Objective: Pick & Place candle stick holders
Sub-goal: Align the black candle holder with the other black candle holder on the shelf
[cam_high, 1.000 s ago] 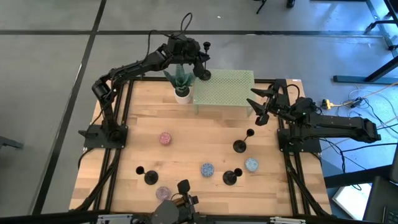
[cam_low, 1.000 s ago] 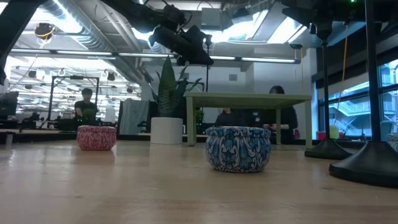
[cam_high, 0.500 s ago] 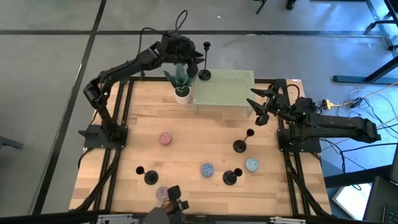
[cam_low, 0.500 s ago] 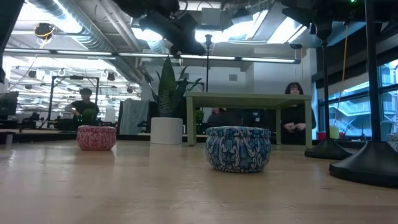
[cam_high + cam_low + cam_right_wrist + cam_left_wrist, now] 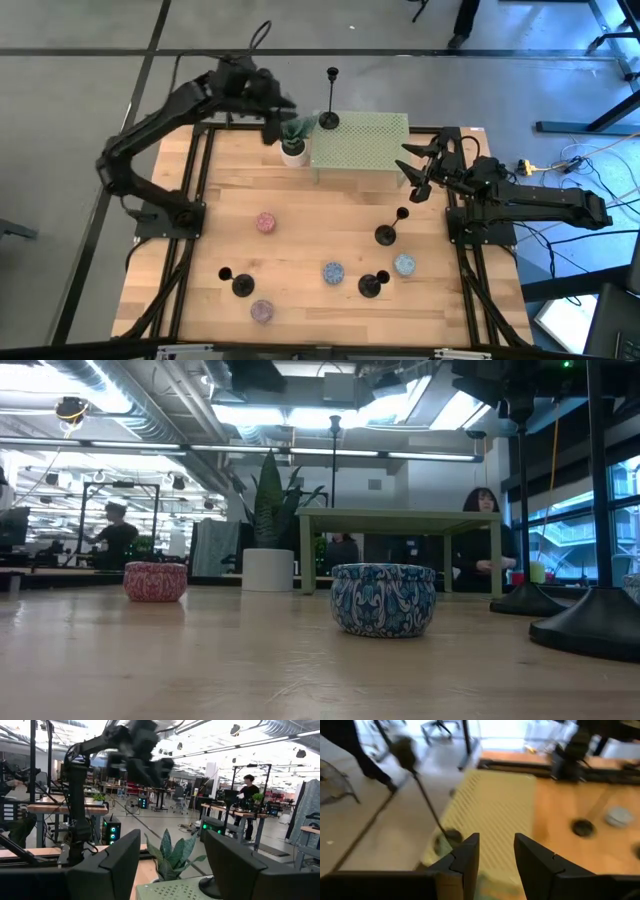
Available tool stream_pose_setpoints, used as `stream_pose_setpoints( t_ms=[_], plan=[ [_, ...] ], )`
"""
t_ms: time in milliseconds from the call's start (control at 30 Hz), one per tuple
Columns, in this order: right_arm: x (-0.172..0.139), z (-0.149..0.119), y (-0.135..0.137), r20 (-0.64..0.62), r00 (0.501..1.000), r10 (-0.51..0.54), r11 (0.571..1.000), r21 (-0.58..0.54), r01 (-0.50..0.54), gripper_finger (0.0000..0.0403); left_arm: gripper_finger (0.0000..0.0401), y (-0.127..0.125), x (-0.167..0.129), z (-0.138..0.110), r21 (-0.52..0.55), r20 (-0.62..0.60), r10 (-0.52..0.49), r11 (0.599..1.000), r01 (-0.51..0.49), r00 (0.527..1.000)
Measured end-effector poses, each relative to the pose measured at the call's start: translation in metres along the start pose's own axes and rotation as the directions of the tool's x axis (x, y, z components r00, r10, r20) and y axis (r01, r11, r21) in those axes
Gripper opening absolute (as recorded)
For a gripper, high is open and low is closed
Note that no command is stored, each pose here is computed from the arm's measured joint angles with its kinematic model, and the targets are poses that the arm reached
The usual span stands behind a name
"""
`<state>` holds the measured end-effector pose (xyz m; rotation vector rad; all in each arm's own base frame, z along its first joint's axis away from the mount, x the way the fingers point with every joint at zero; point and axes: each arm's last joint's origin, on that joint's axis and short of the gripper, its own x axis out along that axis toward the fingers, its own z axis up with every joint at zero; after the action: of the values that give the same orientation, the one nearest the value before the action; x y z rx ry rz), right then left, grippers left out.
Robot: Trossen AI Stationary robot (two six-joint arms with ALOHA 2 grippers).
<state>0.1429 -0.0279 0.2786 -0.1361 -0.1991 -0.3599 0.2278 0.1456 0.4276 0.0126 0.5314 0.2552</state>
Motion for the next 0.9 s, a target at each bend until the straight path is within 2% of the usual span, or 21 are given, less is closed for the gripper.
stream_pose_setpoints(
  t_ms=[167, 333, 433, 600, 767, 900],
  plan=[
    [0.000, 0.000, 0.000, -0.004, 1.000, 0.008, 0.999, 0.044, -0.008, 0.0226, 0.0101, -0.031, -0.024, -0.009, 0.060, -0.026, -0.090, 0.994, 0.092, 0.996],
    [0.002, -0.004, 0.002, -0.026, 0.999, 0.029, 0.994, 0.105, -0.026, 0.0226, 0.0088, -0.058, -0.023, -0.037, 0.132, 0.030, -0.166, 0.978, 0.161, 0.986],
    [0.005, -0.008, 0.006, -0.044, 0.992, 0.116, 0.988, 0.111, -0.111, 0.0226, 0.0085, -0.072, -0.015, -0.064, 0.175, 0.101, -0.198, 0.968, 0.178, 0.975],
    [0.008, -0.014, 0.018, -0.069, 0.952, 0.298, 0.939, 0.197, -0.280, 0.0226, 0.0084, -0.090, -0.011, -0.106, 0.207, 0.201, -0.243, 0.957, 0.202, 0.949],
    [0.005, -0.021, 0.030, -0.134, 0.913, 0.385, 0.911, 0.214, -0.353, 0.0226, 0.0084, -0.103, -0.019, -0.129, 0.205, 0.273, -0.293, 0.948, 0.243, 0.916],
    [0.000, -0.023, 0.042, -0.154, 0.848, 0.508, 0.857, 0.187, -0.479, 0.0226, 0.0084, -0.113, -0.025, -0.140, 0.242, 0.319, -0.343, 0.931, 0.274, 0.884]
  ],
)
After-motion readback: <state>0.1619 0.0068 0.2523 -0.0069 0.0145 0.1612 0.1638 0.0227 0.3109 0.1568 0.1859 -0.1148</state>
